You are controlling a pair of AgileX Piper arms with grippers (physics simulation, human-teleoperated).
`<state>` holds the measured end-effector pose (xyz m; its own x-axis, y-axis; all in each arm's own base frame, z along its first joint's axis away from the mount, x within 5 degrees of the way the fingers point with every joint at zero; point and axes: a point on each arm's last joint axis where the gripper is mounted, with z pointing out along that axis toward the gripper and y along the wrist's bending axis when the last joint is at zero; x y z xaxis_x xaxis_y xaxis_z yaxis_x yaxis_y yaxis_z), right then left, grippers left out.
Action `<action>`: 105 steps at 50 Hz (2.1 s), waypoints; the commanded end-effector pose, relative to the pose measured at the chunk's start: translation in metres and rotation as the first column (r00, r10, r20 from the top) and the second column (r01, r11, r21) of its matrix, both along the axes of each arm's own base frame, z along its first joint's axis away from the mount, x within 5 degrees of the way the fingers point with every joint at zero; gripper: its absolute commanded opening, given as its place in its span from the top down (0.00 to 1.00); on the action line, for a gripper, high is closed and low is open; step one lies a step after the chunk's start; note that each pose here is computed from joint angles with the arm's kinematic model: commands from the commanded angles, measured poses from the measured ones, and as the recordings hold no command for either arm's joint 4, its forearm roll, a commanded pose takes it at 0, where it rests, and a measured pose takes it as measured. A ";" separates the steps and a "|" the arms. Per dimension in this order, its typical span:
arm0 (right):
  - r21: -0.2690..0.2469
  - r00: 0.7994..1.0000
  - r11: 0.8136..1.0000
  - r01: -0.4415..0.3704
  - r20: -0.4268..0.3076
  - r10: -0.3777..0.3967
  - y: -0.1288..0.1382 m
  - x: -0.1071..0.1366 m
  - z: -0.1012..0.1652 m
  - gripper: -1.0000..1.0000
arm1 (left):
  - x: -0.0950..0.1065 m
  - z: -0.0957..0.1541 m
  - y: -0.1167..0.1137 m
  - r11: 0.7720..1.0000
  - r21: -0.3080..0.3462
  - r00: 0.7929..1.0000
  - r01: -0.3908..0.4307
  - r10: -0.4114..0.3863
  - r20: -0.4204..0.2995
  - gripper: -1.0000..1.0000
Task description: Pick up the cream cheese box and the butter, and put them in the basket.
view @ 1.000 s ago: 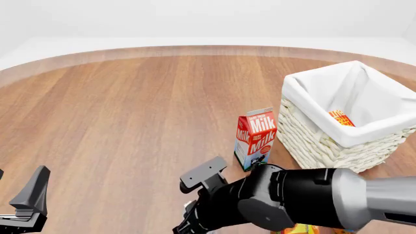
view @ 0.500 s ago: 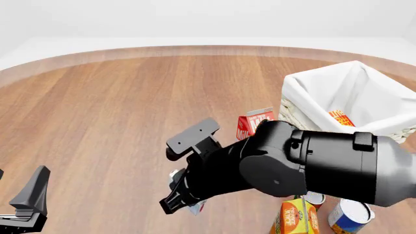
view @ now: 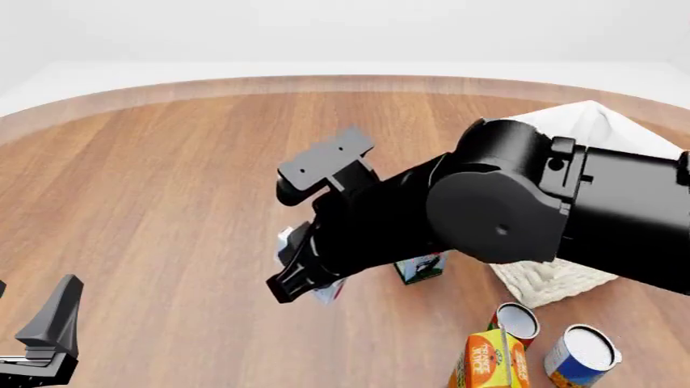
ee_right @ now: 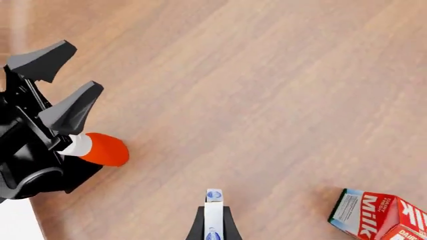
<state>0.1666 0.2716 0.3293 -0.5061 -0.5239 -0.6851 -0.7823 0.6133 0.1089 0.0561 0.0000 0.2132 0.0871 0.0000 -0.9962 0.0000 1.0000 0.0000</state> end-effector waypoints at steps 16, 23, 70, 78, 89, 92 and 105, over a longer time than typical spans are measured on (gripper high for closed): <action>0.049 0.987 0.998 0.031 0.159 -0.038 -0.043 0.019 0.073 1.00 | 0.000 0.000 0.000 1.000 0.000 1.000 0.000 0.000 0.000 0.00; 0.075 0.976 0.995 0.063 0.201 -0.077 -0.063 0.020 0.091 1.00 | 0.000 0.000 0.000 1.000 0.000 1.000 0.000 0.000 0.000 0.00; 0.195 0.831 0.909 0.369 0.368 -0.416 -0.191 -0.003 0.161 1.00 | 0.000 0.000 0.000 1.000 0.000 1.000 0.000 0.000 0.000 0.00; 0.209 0.796 0.880 0.425 0.376 -0.474 -0.205 -0.006 0.165 1.00 | 0.000 0.000 0.000 1.000 0.000 1.000 0.000 0.000 0.000 0.00; 0.235 0.745 0.828 0.509 0.362 -0.560 -0.220 -0.005 0.161 1.00 | 0.000 0.000 0.000 1.000 0.000 1.000 0.000 0.000 0.000 0.00; 0.242 0.732 0.813 0.529 0.355 -0.581 -0.224 -0.004 0.159 1.00 | 0.000 0.000 0.000 1.000 0.000 1.000 0.000 0.000 0.000 0.00; 0.269 0.661 0.734 0.624 0.321 -0.679 -0.241 -0.004 0.155 1.00 | 0.000 0.000 0.000 1.000 0.000 1.000 0.000 0.000 0.000 0.00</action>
<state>0.1655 0.0428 0.4833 -0.3725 -0.1168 -0.9207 -0.2579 0.9660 -0.0182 0.0561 0.0000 0.2132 0.0871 0.0000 -0.9962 0.0000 1.0000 0.0000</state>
